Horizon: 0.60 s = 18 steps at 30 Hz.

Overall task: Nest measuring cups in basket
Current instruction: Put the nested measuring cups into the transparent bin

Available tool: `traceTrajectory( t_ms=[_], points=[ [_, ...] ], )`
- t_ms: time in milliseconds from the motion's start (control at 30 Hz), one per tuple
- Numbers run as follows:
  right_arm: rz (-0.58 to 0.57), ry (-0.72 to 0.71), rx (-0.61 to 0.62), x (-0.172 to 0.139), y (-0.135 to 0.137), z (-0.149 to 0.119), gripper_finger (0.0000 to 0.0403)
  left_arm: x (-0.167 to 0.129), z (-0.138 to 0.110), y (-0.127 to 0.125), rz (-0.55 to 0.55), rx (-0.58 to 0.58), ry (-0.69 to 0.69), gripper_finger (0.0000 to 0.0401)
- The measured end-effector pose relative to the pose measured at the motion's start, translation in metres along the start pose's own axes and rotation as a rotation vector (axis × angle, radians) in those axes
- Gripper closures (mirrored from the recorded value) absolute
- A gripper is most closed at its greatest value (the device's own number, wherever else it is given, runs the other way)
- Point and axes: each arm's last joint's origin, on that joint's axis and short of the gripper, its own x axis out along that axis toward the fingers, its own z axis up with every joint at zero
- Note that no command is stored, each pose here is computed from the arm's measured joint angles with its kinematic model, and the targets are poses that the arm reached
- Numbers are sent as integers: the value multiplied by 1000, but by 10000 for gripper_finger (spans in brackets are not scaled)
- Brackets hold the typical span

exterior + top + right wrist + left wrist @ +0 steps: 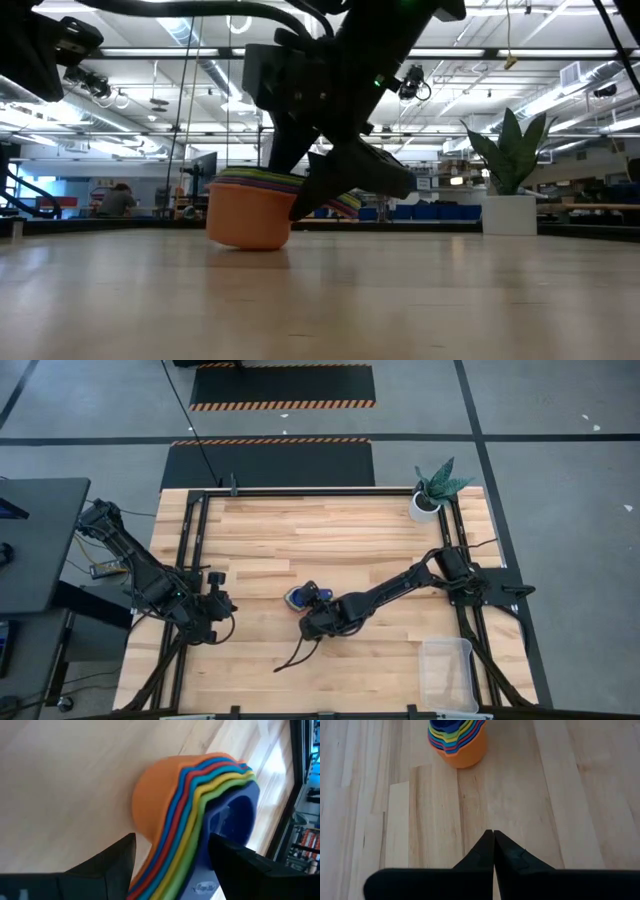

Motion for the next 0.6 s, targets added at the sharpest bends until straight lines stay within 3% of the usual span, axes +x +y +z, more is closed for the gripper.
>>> traceTrajectory(
  t_ms=[600],
  points=[
    [-14, -18, -22, 2, -4, 1, 151, 0, 0, 0, 0, 0, 0, 394]
  ],
)
